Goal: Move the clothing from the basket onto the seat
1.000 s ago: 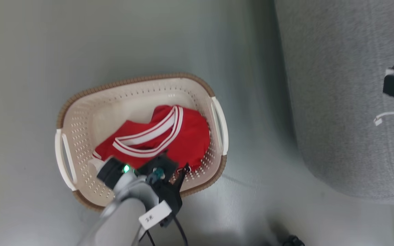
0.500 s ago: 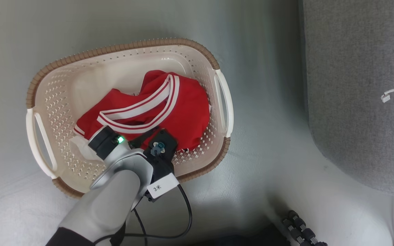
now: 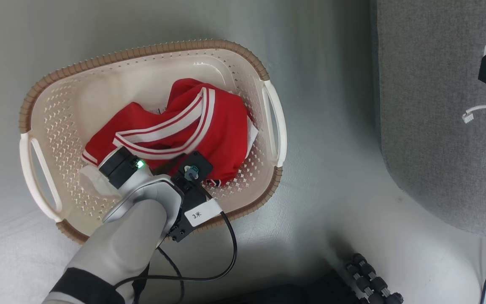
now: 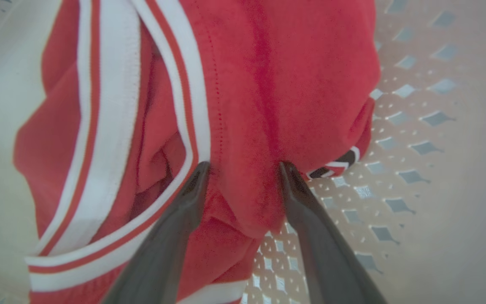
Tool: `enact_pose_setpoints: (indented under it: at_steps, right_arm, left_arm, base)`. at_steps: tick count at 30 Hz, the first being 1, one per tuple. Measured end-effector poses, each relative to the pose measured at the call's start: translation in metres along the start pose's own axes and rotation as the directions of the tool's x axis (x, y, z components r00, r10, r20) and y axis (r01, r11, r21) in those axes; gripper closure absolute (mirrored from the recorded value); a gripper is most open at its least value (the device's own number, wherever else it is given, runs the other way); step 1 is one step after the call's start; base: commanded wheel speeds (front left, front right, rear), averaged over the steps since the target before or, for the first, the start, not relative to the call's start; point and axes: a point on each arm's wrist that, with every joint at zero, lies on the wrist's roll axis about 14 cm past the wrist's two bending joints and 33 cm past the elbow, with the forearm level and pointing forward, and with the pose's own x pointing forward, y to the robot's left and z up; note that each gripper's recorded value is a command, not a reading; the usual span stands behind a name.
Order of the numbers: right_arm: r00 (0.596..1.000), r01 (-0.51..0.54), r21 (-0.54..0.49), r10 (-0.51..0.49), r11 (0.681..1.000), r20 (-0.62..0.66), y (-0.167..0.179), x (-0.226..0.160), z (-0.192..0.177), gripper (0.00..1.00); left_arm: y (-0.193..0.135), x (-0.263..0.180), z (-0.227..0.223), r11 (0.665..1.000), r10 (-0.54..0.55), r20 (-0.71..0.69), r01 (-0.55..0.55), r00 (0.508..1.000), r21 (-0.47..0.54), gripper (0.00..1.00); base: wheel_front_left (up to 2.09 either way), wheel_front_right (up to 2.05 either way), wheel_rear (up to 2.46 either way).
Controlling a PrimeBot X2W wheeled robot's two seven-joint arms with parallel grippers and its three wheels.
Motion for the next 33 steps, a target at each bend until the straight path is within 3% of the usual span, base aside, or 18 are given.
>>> enact_pose_setpoints:
  at_steps: [1, 2, 3, 9, 15, 26, 33]
  right_arm:
    - [1.000, -0.002, -0.002, 0.002, 1.000, 0.000, 0.000, 0.000, 0.000, 0.00]
    - [1.000, -0.002, -0.006, 0.002, 1.000, 0.001, 0.001, 0.000, -0.001, 0.00]
    - [1.000, -0.002, -0.008, 0.002, 1.000, 0.003, 0.000, 0.000, -0.001, 0.00]
    - [1.000, 0.006, -0.012, -0.006, 1.000, -0.001, -0.002, 0.001, -0.003, 0.00]
    - [1.000, 0.020, -0.010, -0.020, 1.000, -0.012, -0.006, -0.001, -0.002, 0.00]
    - [0.999, 0.023, 0.010, -0.023, 1.000, -0.031, -0.004, -0.014, 0.014, 0.00]
    - [0.999, 0.023, 0.030, -0.022, 0.999, -0.029, -0.001, -0.022, 0.032, 0.00]
  left_arm:
    - [0.000, 0.000, -0.002, 1.000, -0.001, -0.006, 0.001, 1.000, -0.001, 0.71]
    - [-0.001, 0.001, -0.002, 1.000, -0.002, -0.010, 0.002, 1.000, 0.000, 0.94]
    - [-0.001, 0.001, -0.003, 1.000, -0.002, -0.012, 0.002, 1.000, 0.000, 1.00]
    - [0.002, -0.003, 0.003, 1.000, 0.009, 0.016, -0.009, 1.000, -0.008, 1.00]
    - [0.012, -0.017, 0.030, 0.996, 0.059, 0.138, -0.049, 0.989, -0.074, 1.00]
    - [0.028, -0.064, 0.076, 0.978, 0.176, 0.357, -0.120, 0.918, -0.171, 1.00]
    - [0.033, -0.098, 0.093, 0.960, 0.245, 0.426, -0.156, 0.871, -0.233, 1.00]
  base:
    - [0.00, 0.00, 0.00]
    - [0.00, 0.00, 0.00]
    - [0.00, 0.00, 0.00]
    - [0.00, 0.00, 0.00]
    - [0.00, 0.00, 0.00]
    - [0.00, 0.00, 0.00]
    - [0.00, 0.00, 0.00]
